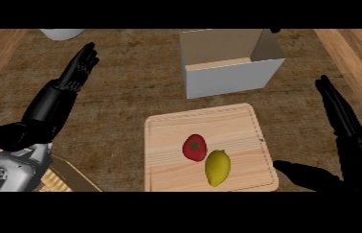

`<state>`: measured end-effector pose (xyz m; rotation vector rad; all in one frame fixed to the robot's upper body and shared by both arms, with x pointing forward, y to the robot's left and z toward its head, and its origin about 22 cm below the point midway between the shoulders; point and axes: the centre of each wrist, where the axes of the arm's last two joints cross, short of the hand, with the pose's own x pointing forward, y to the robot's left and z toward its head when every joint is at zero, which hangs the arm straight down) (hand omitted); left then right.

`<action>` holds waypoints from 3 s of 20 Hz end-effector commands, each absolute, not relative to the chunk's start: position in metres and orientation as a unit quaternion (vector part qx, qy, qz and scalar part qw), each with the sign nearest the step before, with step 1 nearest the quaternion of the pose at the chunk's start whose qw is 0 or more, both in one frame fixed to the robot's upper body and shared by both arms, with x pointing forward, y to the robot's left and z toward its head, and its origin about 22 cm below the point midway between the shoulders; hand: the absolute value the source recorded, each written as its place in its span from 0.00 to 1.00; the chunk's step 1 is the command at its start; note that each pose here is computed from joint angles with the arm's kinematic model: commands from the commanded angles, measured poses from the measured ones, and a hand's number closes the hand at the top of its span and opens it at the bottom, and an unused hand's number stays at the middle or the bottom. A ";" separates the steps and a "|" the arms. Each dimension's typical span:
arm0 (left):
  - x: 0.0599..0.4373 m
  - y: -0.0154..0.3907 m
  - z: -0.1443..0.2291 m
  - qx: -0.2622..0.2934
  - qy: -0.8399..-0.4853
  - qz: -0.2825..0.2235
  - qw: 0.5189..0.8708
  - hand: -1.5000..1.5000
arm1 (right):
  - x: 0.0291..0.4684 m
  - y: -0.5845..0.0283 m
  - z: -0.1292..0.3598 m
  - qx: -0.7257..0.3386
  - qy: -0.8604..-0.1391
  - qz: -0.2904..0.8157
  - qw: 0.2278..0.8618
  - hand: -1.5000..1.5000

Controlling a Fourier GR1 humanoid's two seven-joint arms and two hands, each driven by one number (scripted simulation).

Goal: Pick the tomato from the cutting board and place it in the cardboard box

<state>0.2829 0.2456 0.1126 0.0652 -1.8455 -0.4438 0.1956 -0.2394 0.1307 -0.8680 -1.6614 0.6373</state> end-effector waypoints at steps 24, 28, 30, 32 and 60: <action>0.293 0.247 0.085 0.034 -0.753 -0.243 0.610 0.50 | 0.187 -0.064 0.118 -0.402 -0.400 0.483 0.667 0.00; 0.295 0.261 0.092 0.037 -0.760 -0.231 0.606 0.50 | 0.204 -0.048 0.111 -0.417 -0.379 0.483 0.670 0.00; 0.286 0.251 0.086 0.036 -0.752 -0.237 0.614 0.50 | 0.208 -0.040 0.105 -0.434 -0.366 0.485 0.665 0.00; 0.289 0.264 0.085 0.040 -0.757 -0.240 0.606 0.50 | 0.209 -0.033 0.097 -0.443 -0.360 0.482 0.665 0.00; 0.285 0.262 0.077 0.038 -0.752 -0.237 0.613 0.50 | 0.240 -0.040 0.049 -0.451 -0.314 0.494 0.674 0.00</action>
